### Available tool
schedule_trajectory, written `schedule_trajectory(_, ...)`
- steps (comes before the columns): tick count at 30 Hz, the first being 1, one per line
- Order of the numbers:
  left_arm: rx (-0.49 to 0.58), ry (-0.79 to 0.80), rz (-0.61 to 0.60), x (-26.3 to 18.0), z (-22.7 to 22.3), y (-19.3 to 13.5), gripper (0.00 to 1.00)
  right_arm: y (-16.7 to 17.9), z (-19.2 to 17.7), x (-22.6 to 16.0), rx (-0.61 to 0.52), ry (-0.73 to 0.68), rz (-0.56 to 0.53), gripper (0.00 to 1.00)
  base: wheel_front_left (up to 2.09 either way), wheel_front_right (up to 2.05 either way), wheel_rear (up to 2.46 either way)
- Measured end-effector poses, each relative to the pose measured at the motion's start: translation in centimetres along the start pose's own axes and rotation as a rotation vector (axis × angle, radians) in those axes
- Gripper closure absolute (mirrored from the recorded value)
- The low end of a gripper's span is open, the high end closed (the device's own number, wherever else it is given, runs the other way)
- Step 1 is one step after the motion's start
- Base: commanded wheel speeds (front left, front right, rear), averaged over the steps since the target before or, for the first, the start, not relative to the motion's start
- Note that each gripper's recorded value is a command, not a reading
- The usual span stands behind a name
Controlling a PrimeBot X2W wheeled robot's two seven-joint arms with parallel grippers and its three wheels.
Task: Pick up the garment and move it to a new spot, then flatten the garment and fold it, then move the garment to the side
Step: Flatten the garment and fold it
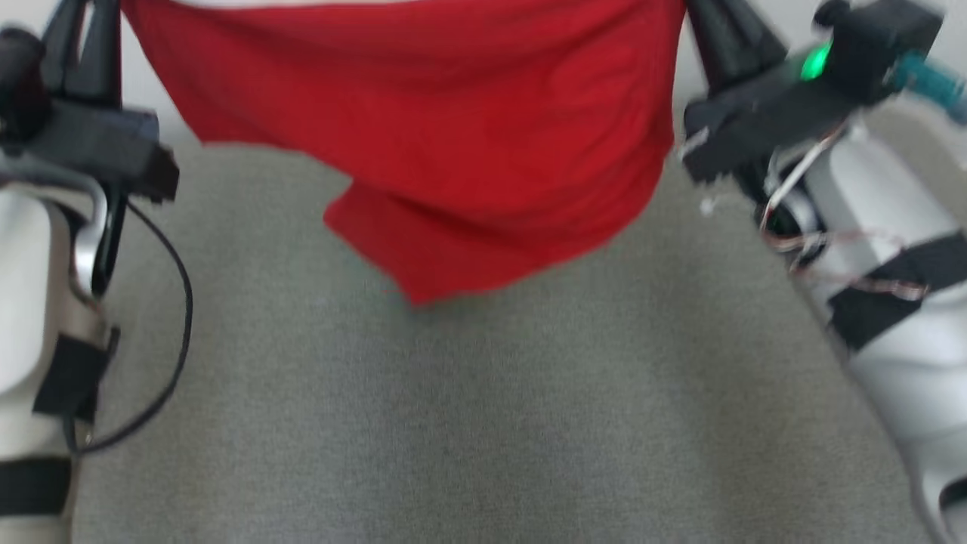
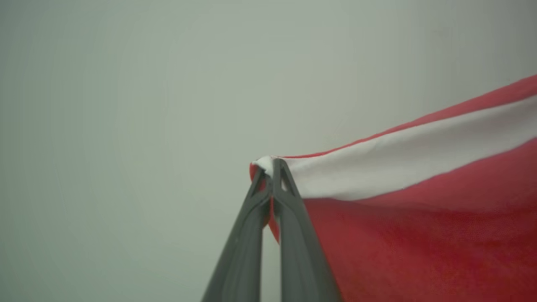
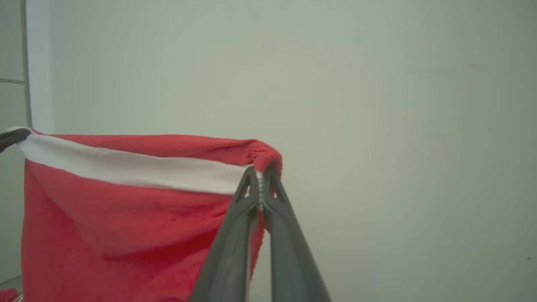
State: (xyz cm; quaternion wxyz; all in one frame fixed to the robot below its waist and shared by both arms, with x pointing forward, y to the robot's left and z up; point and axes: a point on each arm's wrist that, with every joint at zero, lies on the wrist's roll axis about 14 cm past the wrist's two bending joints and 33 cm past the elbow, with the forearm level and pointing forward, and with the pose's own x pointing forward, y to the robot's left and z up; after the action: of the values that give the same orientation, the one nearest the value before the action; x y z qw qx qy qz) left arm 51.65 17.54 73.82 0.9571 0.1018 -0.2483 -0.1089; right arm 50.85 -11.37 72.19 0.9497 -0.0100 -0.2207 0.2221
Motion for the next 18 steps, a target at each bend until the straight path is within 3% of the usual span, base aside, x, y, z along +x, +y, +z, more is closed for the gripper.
schedule_trajectory(3, 0.002, 0.028, 0.021, 3.4, -2.7, 0.1, 1.00, -2.7, -1.9, 3.5, -0.086, 0.048, -0.010, 1.00, 0.00, 0.00, 0.00)
schedule_trajectory(9, 0.034, -0.052, 0.135, 8.4, -4.5, 1.8, 1.00, -7.0, -3.5, 8.8, -0.225, 0.017, -0.043, 1.00, 0.00, 0.00, 0.00)
schedule_trajectory(14, -0.001, -0.077, 0.156, 10.6, -7.2, 1.4, 1.00, -9.5, -6.4, 11.2, -0.249, 0.018, -0.073, 1.00, 0.00, 0.00, 0.00)
schedule_trajectory(16, -0.020, -0.026, 0.146, 10.2, -10.3, 0.6, 1.00, -9.3, -9.4, 11.2, -0.240, 0.055, -0.056, 1.00, 0.00, 0.00, 0.00)
schedule_trajectory(18, -0.063, 0.043, 0.148, 8.9, -14.0, -0.2, 1.00, -7.6, -14.9, 9.9, -0.226, 0.158, 0.005, 1.00, 0.00, 0.00, 0.00)
